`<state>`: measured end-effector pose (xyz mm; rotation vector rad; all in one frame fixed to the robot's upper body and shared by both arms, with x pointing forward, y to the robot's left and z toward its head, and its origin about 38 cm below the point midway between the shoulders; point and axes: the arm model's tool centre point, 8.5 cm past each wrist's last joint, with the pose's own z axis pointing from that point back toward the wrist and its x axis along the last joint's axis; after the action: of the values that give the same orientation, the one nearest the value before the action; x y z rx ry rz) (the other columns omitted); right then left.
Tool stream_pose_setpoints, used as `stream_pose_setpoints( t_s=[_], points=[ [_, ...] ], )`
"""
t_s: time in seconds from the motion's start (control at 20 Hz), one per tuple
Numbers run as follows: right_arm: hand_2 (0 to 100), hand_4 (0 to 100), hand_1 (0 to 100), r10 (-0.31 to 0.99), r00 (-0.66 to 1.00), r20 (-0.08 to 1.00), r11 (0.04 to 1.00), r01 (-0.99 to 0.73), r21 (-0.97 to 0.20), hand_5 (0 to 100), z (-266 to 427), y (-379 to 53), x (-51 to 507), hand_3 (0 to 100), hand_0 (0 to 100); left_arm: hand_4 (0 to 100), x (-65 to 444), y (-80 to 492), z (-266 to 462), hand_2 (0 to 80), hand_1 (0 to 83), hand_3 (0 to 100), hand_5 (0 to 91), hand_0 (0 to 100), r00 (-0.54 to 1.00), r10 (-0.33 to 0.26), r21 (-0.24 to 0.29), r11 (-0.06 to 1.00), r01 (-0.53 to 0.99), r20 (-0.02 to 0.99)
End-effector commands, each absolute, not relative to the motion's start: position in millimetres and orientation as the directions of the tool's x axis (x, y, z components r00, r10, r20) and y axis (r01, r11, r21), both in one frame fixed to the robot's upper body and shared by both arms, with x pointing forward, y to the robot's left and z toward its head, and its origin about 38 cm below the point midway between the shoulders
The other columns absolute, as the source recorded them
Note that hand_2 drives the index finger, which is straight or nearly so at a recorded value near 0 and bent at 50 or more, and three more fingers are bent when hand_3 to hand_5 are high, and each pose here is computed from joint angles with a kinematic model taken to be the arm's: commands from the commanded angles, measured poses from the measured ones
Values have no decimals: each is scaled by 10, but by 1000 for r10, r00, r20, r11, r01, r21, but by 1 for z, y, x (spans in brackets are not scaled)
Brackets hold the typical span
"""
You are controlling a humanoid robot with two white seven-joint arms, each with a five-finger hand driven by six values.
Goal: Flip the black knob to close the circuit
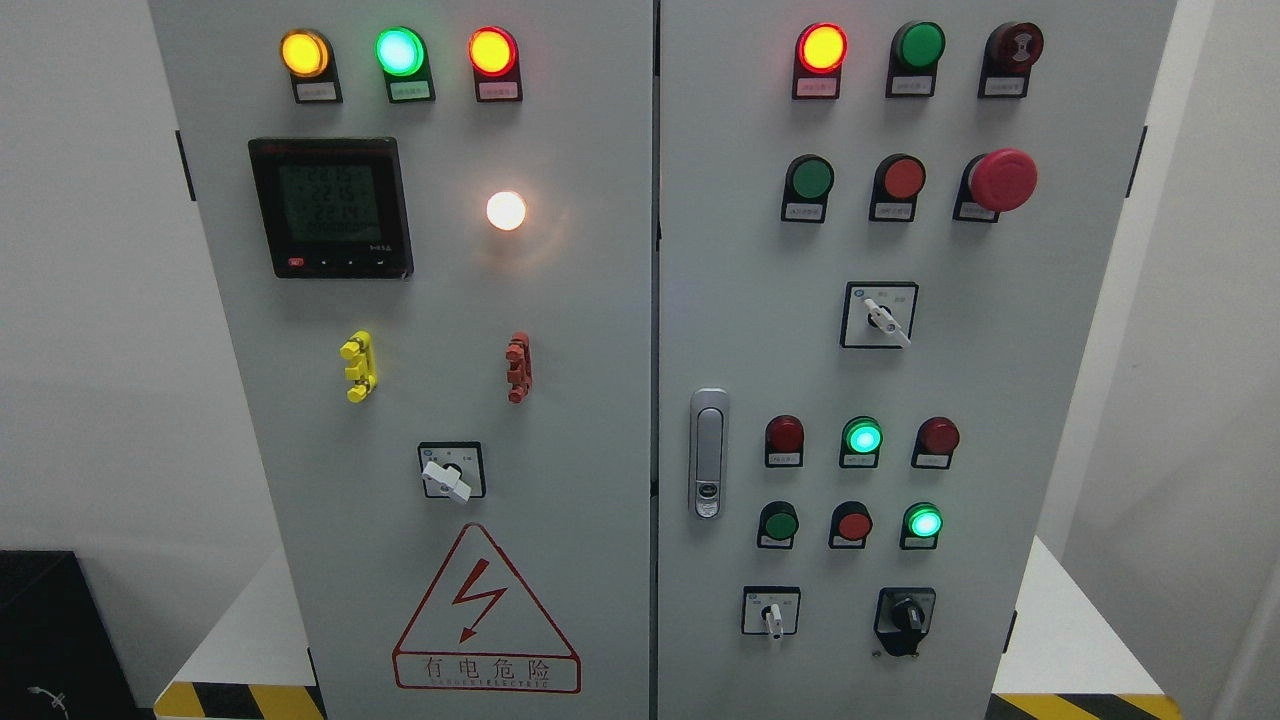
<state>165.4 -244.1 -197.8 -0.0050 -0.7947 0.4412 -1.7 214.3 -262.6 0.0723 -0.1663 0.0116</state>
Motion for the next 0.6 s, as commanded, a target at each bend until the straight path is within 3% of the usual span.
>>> stream_pose_setpoints(
  t_s=[0.0,0.2,0.55],
  points=[
    [247,268,311,429,475,768,887,-384,-257,56,-165,-232,202,378,0,0,-9,214,-262,0,0,0,0,0,989,-37,69,997,27,144],
    [359,414,320,442,441,782,879,-385,-280,227,-162,-233,205,532,0,0,-9,214,-262,0,0,0,0,0,989,-37,69,997,27,144],
    [579,551,344,500,378,779,853,-372,-366,471,-152,-237,215,731,0,0,-9,214,-262,0,0,0,0,0,989,-37,69,997,27,144]
  ],
)
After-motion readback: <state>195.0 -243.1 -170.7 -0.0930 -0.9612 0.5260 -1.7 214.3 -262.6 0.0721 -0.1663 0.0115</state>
